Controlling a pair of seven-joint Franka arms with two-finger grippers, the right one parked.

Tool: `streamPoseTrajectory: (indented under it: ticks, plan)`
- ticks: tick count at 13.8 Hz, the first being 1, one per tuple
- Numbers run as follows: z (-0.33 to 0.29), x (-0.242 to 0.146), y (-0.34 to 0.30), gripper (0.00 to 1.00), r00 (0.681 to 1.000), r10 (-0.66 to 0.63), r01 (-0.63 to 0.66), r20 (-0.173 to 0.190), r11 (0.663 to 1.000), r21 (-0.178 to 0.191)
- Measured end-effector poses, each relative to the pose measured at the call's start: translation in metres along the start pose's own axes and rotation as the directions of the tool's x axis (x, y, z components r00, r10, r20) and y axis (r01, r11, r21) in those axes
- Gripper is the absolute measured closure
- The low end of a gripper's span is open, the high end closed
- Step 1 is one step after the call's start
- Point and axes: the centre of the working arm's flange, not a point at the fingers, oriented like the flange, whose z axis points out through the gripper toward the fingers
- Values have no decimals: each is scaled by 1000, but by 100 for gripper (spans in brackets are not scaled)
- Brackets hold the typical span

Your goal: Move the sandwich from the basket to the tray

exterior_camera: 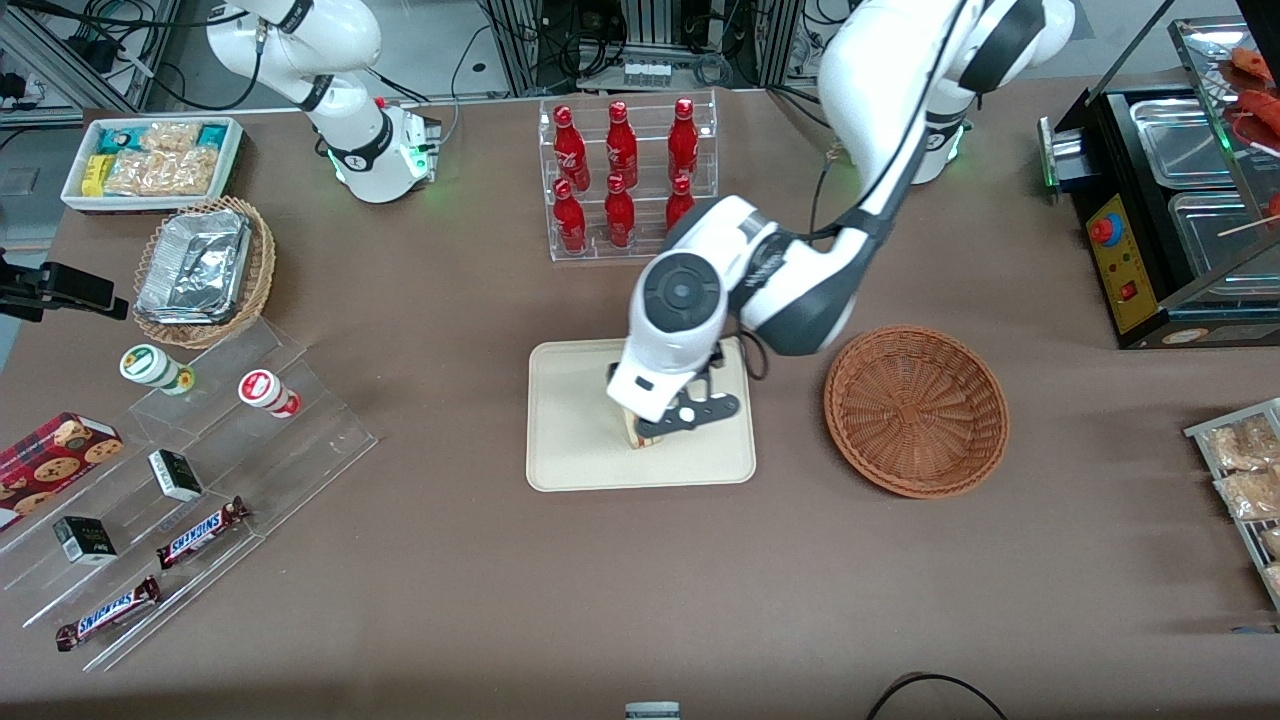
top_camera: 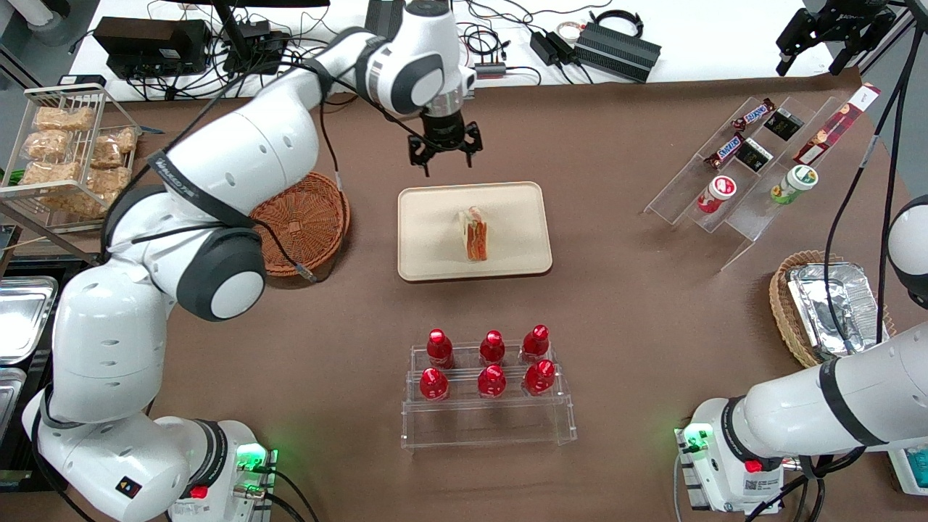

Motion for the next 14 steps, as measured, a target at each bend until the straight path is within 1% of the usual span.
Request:
streamPoseTrajectory:
  ticks: [1, 3, 4, 7, 9, 11, 14]
  plan:
    - [-8, 6, -12, 0, 999, 35, -35, 2, 999, 19]
    - [-26, 17, -39, 0, 998, 58, -58, -4, 995, 79]
    - [-36, 23, -54, 0, 998, 64, -63, -9, 993, 98]
    - [-59, 42, -110, 0, 988, 154, -151, -8, 979, 138]
    - [-74, 50, -150, 0, 980, 199, -197, 2, 969, 149]
    - [-84, 55, -179, 0, 977, 214, -214, 12, 967, 138]
    - [-91, 56, -193, 0, 979, 205, -205, 10, 970, 127]
